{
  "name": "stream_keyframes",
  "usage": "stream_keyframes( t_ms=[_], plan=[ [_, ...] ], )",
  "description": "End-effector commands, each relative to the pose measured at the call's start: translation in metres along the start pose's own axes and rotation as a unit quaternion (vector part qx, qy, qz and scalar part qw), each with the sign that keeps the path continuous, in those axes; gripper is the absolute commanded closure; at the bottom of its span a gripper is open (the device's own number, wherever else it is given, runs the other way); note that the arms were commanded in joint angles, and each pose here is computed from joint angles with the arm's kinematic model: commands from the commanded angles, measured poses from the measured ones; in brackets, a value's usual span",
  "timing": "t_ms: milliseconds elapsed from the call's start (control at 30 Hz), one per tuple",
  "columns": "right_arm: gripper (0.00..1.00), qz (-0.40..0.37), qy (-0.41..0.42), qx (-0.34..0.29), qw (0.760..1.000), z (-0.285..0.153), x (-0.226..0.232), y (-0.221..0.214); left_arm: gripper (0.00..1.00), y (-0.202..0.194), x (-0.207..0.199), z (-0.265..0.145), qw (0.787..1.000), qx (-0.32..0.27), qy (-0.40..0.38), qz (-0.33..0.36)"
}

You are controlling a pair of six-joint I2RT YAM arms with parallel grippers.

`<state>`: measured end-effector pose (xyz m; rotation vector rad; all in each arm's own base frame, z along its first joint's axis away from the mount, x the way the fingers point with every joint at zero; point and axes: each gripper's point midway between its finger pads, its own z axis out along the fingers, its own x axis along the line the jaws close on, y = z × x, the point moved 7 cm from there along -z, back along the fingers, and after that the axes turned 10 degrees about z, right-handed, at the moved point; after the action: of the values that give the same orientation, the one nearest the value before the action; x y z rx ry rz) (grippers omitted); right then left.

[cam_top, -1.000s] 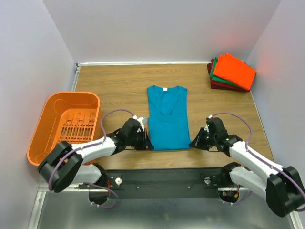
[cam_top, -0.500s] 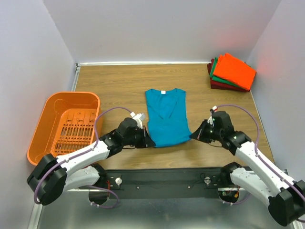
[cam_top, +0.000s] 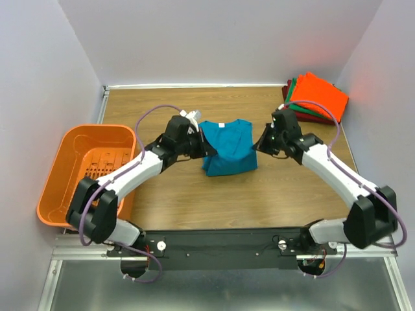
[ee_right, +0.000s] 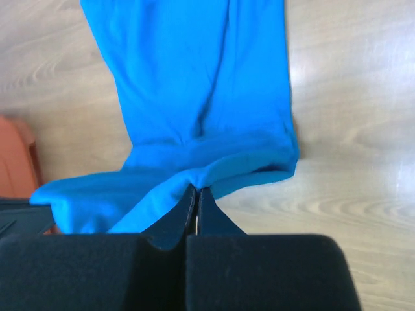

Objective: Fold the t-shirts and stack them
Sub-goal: Fold the tshirt

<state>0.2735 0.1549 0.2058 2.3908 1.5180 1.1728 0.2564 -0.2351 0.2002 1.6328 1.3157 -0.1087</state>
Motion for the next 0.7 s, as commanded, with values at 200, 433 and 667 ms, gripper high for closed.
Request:
stream_keyframes(
  t_ms=[200,433,667],
  plan=[
    [0.99,-0.015,-0.007,-0.050,0.999,0.077,0.049,0.087,1.00,0.073,0.037,0.043,1.000,-0.003,-0.006,-0.022],
    [0.99,-0.002,0.007,-0.038,0.999,0.160,0.054,0.139,1.00,0.130,0.093,0.071,0.998,-0.041,0.022,-0.048],
    [0.99,-0.011,0.080,-0.019,0.997,0.227,0.071,0.167,1.00,0.153,0.151,0.085,0.993,-0.068,0.047,-0.084]
  ],
)
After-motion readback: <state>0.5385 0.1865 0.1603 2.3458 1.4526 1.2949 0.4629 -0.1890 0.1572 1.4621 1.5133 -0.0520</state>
